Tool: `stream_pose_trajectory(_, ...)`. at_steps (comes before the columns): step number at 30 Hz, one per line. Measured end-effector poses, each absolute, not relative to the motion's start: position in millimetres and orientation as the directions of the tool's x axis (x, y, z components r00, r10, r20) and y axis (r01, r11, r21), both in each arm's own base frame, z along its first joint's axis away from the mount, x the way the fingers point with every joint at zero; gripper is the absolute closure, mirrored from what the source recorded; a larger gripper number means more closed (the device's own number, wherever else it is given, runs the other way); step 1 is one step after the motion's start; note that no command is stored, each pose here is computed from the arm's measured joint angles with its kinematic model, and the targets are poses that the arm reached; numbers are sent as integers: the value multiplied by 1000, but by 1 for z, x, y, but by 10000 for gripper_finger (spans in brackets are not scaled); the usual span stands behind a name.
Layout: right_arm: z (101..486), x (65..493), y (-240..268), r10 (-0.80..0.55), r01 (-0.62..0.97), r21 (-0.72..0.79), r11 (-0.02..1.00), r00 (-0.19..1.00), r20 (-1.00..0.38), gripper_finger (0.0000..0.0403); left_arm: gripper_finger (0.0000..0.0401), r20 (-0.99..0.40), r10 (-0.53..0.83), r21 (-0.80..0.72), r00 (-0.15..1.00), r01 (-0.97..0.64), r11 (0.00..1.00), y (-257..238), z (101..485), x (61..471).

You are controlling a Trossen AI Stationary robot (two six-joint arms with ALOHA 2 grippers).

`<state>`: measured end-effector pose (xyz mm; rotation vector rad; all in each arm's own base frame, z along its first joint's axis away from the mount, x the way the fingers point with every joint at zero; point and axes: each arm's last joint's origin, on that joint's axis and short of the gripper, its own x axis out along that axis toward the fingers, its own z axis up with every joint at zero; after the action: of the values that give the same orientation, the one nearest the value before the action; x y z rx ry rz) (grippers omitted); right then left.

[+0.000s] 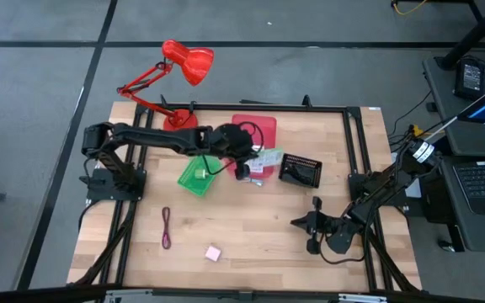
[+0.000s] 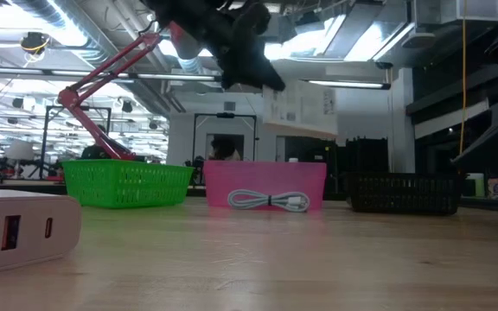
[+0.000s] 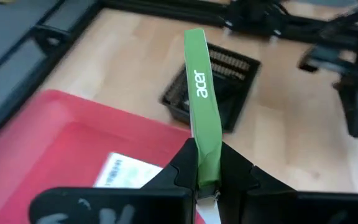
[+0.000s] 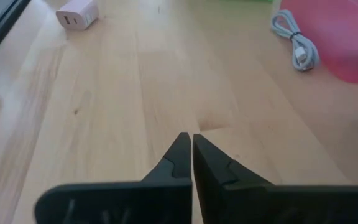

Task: Pick and place items into bin
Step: Put the card reader box into the pink bin

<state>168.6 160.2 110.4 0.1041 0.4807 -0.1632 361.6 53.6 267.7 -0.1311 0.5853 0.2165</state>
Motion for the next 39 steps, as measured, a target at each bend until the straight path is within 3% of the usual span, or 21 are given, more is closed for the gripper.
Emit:
stream_pose_trajectory(11,110,173,154,-166,200,23,980,869,-466,403,379,-647,296,17,703,-375,927,82,266,343)
stream_pose_trajectory(33,111,188,140,-202,202,-50,978,859,-471,403,365,-740,174,-80,650,-341,937,98,231,352)
stream_pose_trajectory(39,111,189,138,-205,207,-48,977,856,-475,403,350,-740,218,-55,636,-381,923,99,231,352)
